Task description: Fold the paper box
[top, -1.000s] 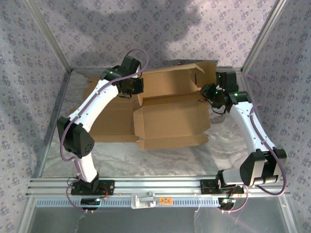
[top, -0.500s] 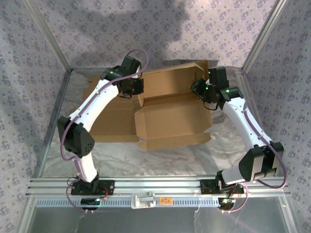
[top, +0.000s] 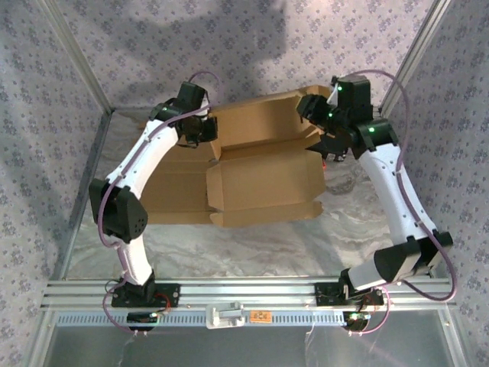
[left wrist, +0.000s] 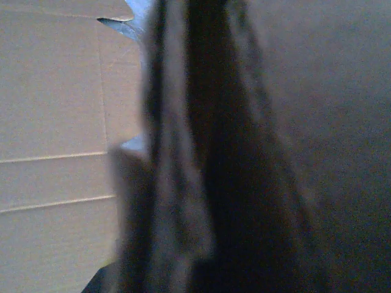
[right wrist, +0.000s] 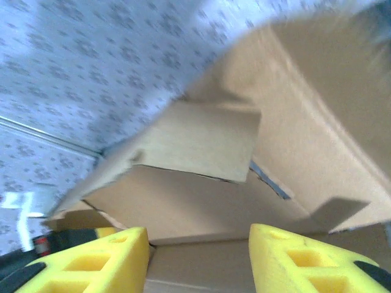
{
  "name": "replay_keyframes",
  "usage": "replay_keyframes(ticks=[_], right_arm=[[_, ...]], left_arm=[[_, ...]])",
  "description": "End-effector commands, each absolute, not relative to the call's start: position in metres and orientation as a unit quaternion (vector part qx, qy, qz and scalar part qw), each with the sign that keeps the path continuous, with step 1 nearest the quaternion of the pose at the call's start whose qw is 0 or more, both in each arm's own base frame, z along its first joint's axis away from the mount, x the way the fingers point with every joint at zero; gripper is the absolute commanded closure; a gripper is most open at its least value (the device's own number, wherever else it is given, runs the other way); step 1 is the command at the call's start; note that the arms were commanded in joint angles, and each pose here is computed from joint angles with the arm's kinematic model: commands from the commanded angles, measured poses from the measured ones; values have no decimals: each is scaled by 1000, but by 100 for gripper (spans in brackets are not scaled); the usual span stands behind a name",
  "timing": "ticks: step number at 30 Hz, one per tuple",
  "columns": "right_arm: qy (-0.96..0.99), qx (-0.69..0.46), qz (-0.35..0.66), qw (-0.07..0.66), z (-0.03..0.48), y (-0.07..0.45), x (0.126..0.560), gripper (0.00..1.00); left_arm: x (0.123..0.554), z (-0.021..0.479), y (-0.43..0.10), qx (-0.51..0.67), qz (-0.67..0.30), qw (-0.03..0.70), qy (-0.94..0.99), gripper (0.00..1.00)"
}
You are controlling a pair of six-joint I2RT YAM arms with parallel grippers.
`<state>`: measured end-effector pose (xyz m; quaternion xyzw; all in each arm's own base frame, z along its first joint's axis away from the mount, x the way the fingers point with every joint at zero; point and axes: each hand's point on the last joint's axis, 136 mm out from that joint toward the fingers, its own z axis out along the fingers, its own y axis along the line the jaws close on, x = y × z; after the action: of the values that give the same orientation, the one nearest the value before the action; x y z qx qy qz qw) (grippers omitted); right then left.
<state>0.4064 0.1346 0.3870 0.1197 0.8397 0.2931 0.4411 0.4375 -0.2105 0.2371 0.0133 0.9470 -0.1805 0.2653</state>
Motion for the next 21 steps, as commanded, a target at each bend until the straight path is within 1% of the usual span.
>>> replay_keyframes(ticks=[1, 2, 5, 6, 7, 9, 11, 14, 18, 21], right_arm=[[805, 102, 285, 510, 439, 114, 392, 50], [798, 121, 285, 517, 444, 102, 390, 48], [752, 166, 325, 549, 461, 71, 393, 44], [743, 176, 337, 551, 461, 63, 396, 44], [734, 181, 353, 551, 461, 55, 400, 47], [725, 175, 384, 545, 462, 48, 409, 51], [722, 142, 419, 533, 460, 50, 420, 55], [731, 89, 433, 519, 455, 53, 431, 58], [718, 34, 472, 510, 464, 62, 436, 59], [714, 0, 491, 499, 470, 74, 436, 58]], left_arm=[[457, 252, -223, 40, -238, 281, 929, 100], [461, 260, -225, 45, -252, 286, 923, 100], [467, 262, -233, 54, -296, 284, 911, 100], [468, 263, -236, 56, -312, 282, 906, 100], [470, 267, -242, 62, -333, 283, 897, 100], [468, 262, -252, 68, -366, 260, 891, 100], [471, 262, -262, 75, -393, 256, 880, 100], [472, 257, -267, 71, -414, 239, 876, 100], [473, 250, -268, 63, -419, 220, 879, 100], [473, 246, -266, 59, -414, 212, 883, 100]])
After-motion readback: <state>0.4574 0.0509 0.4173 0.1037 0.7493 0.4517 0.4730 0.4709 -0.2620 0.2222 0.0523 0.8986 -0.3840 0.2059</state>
